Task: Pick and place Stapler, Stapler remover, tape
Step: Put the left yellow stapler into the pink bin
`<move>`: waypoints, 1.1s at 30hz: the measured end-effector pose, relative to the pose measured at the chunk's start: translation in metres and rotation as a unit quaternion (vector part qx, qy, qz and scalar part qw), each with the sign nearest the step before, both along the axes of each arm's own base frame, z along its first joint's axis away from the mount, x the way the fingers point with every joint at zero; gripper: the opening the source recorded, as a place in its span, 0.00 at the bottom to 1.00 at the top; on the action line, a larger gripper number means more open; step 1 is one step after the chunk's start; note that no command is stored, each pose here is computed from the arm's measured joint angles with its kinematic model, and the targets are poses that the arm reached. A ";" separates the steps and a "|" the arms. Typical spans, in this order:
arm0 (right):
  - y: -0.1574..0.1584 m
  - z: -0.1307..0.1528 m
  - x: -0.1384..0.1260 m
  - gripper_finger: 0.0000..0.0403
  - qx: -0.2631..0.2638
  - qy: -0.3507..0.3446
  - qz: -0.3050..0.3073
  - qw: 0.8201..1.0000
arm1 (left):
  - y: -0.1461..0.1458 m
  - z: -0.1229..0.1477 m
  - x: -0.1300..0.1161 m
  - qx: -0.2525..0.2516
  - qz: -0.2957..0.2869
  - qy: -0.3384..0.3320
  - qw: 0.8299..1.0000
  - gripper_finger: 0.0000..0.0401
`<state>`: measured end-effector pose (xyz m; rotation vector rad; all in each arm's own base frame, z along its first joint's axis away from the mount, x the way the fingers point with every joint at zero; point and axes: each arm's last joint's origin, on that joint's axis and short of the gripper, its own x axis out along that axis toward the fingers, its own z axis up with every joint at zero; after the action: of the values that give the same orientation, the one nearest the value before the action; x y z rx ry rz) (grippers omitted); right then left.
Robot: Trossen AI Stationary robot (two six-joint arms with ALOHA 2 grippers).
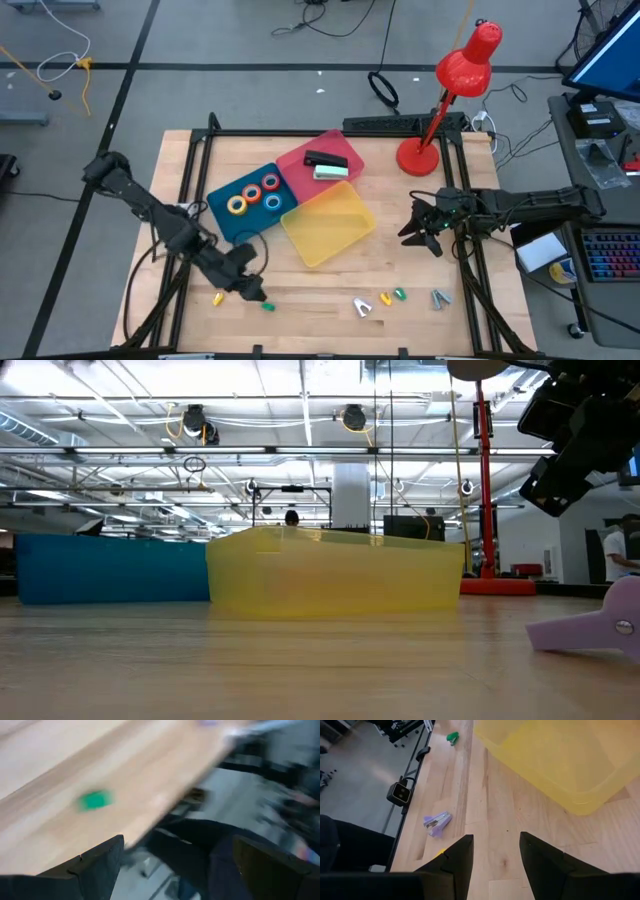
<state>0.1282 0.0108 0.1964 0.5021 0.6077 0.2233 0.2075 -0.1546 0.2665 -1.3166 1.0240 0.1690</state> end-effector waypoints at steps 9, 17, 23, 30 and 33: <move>0.000 0.000 0.000 0.37 0.001 0.001 -0.001 1.000 | -0.020 -0.025 -0.042 0.032 0.062 0.195 0.978 0.92; 0.000 0.000 0.000 0.38 -0.008 -0.003 0.004 1.000 | -0.031 -0.025 -0.054 0.089 0.021 0.128 0.988 0.92; 0.000 0.000 0.000 0.38 -0.008 -0.003 0.004 1.000 | -0.037 -0.023 -0.057 0.088 -0.015 0.111 0.990 0.92; 0.000 0.000 0.000 0.38 -0.008 -0.003 0.004 1.000 | -0.043 -0.019 -0.054 0.066 -0.031 0.076 0.994 0.92; 0.000 0.000 0.000 0.38 -0.008 -0.003 0.004 1.000 | -0.042 -0.019 -0.054 0.069 -0.031 0.079 0.994 0.92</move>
<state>0.1281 0.0108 0.1963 0.4841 0.6058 0.2282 0.1533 -0.1970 0.2471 -1.1585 1.1637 0.2961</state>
